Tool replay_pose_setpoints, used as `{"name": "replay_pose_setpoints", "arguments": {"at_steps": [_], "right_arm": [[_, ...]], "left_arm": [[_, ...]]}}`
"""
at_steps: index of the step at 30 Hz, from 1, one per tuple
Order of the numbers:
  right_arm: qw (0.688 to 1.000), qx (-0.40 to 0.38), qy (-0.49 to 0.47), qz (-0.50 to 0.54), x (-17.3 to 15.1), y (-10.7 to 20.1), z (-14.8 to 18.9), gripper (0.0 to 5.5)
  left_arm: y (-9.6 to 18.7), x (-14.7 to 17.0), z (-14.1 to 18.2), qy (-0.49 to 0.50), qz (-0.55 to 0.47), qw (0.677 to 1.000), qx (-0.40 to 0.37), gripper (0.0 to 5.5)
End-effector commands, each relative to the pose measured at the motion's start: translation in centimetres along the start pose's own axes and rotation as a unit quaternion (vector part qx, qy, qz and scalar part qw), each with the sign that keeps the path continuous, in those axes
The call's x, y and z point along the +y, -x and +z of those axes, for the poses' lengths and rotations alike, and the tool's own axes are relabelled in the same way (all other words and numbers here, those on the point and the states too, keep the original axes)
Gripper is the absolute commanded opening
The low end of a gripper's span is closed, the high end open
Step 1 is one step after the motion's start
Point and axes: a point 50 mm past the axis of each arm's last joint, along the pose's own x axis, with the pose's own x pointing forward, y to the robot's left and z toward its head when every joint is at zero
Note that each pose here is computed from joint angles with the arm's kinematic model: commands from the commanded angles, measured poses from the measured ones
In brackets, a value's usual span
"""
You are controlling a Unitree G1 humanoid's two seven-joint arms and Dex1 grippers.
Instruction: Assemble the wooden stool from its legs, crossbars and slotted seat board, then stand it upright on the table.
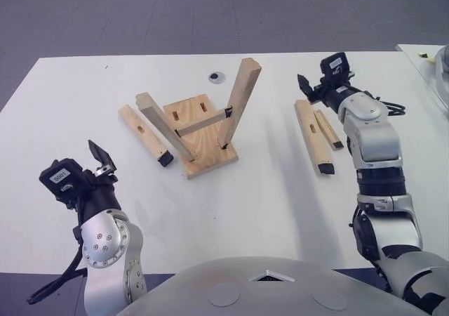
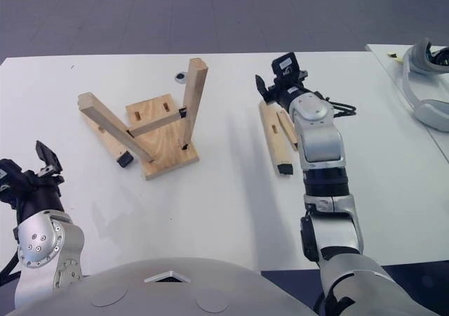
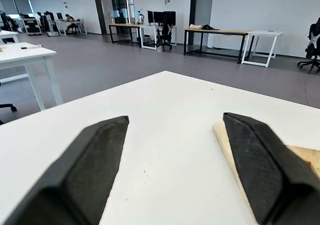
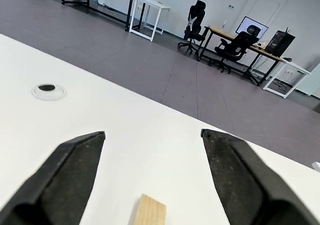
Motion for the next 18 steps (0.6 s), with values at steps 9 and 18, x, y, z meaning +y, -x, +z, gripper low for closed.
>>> {"name": "replay_pose_setpoints", "arguments": {"at_steps": [9, 18], "right_arm": [[0.949, -0.094, -0.04, 0.297, 11.7, 2.3, 7.1, 3.6], [0.985, 0.025, 0.013, 0.171, 4.9, -0.9, 1.9, 3.6]], "left_arm": [[2.3, -11.8, -0.2, 0.107, -0.372, 0.916, 0.104, 3.49], [-0.7, -3.8, -2.6, -0.014, -0.296, 0.947, 0.124, 3.49]]}}
